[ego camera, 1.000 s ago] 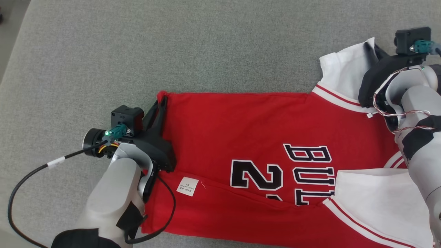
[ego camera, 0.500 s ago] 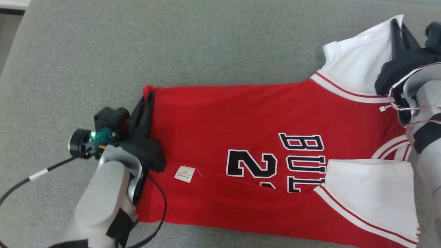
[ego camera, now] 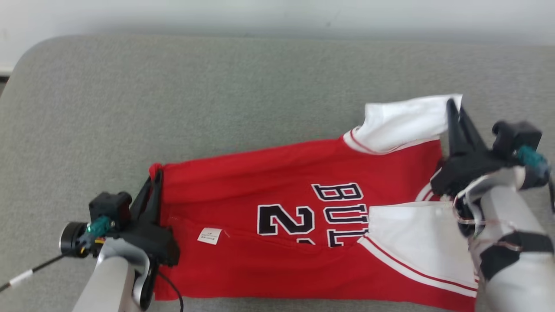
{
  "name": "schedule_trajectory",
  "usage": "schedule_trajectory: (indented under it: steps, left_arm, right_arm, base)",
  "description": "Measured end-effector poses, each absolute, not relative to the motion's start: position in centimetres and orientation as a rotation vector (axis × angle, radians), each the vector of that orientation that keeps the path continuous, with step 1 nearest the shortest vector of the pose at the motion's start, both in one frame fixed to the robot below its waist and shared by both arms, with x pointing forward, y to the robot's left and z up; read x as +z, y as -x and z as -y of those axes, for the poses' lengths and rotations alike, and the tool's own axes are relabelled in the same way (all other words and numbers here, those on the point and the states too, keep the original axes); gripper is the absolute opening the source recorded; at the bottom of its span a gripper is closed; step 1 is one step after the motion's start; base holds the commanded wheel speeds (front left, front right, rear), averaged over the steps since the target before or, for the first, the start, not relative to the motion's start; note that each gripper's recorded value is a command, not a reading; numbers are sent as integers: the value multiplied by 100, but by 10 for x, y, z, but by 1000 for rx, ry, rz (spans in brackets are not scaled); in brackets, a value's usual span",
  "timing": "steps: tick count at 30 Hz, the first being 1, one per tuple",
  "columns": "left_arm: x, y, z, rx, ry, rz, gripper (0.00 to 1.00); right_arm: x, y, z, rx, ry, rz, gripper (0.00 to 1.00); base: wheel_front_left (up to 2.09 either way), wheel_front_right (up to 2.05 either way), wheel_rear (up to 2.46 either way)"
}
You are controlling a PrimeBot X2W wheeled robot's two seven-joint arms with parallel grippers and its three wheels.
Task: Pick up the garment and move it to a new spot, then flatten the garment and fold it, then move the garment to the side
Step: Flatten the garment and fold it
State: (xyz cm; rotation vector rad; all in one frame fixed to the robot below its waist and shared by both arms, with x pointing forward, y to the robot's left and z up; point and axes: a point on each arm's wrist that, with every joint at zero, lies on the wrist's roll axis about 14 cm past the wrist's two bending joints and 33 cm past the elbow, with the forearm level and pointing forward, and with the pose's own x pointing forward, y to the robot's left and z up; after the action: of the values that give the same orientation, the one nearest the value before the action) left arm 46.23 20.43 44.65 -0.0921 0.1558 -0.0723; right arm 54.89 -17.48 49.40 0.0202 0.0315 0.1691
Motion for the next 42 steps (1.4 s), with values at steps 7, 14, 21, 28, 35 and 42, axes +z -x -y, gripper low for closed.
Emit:
schedule_trajectory:
  steps: [7, 14, 21, 28, 35, 42]
  left_arm:
    - [446, -442, -186, -128, 94, -152, 0]
    - [441, -421, -175, -158, 117, -164, 0]
    - [443, -407, -173, -162, 122, -158, 0]
    - [436, -399, -186, -106, 88, -167, 100]
    - [436, -371, -205, 39, 25, -145, 100]
    - [432, -355, -204, 63, 19, -158, 100]
  right_arm:
    - [485, -492, 185, 134, -92, -38, 0]
    - [471, -448, 194, 80, -171, -71, 0]
    - [458, -419, 200, 29, -220, -106, 0]
    - [436, -405, 213, -13, -206, -176, 100]
    - [442, -406, 227, -54, -212, -147, 100]
    - [432, -409, 212, -14, -197, -184, 100]
  base:
    - [0, 0, 0]
    - [0, 0, 0]
    - [0, 0, 0]
    - [0, 0, 0]
    - [0, 0, 0]
    - [0, 0, 0]
